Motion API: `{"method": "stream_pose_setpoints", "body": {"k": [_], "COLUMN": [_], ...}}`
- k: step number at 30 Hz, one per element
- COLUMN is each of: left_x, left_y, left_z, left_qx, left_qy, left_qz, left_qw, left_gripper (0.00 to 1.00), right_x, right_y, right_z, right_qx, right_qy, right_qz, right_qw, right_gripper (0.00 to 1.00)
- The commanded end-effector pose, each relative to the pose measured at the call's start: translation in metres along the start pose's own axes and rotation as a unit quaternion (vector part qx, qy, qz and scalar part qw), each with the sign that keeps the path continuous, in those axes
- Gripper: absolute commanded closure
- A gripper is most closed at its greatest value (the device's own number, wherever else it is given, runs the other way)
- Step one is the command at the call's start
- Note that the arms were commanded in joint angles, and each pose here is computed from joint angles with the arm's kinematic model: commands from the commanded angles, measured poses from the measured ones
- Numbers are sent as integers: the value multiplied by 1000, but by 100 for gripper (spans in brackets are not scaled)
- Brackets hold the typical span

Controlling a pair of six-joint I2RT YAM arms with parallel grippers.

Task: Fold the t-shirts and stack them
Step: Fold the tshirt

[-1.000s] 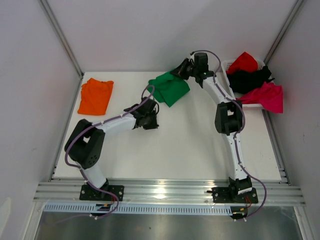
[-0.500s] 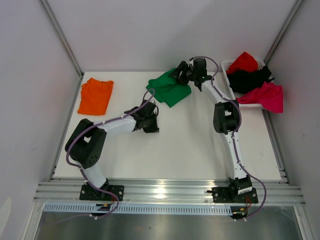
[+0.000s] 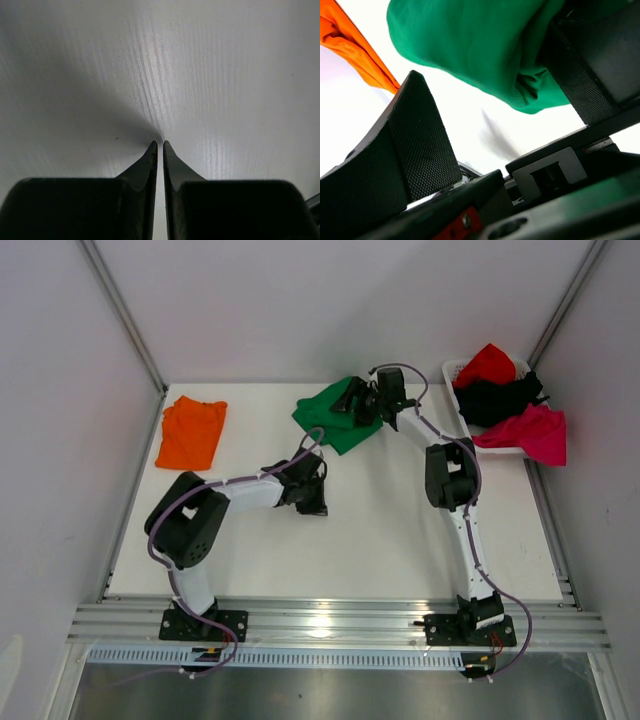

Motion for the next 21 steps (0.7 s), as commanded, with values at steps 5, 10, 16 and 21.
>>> {"method": "stream_pose_setpoints", "body": {"k": [5, 10, 16, 21], "left_x": [10, 20, 40, 55], "left_y": [-7, -8, -10, -13], "left_z": [-4, -10, -19, -27], "left_qx": [24, 29, 35, 42], "left_qy": [7, 22, 46, 64], "left_qz": [-17, -20, -16, -18], "left_qw": [1000, 999, 998, 997], "left_gripper": [91, 91, 92, 92], "right_x": [-24, -27, -32, -34], "right_y": [50, 59, 61, 58], "right_z": [17, 18, 19, 17], "right_qx": [-53, -59, -66, -71], "right_qy": [-29, -26, -21, -12], "right_qz": [44, 45, 34, 23], "right_qw": [997, 997, 997, 997], "right_gripper": [23, 23, 23, 23]}}
Point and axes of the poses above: each gripper's point midway between its finger pads, its own x axis out along the fingers, its own y axis along the line the jaws close on, z = x × y, the point moved 8 cm from there along -x, back along the fingers, and after that the axes turned 9 degrees about x, right-handed, at the moved point
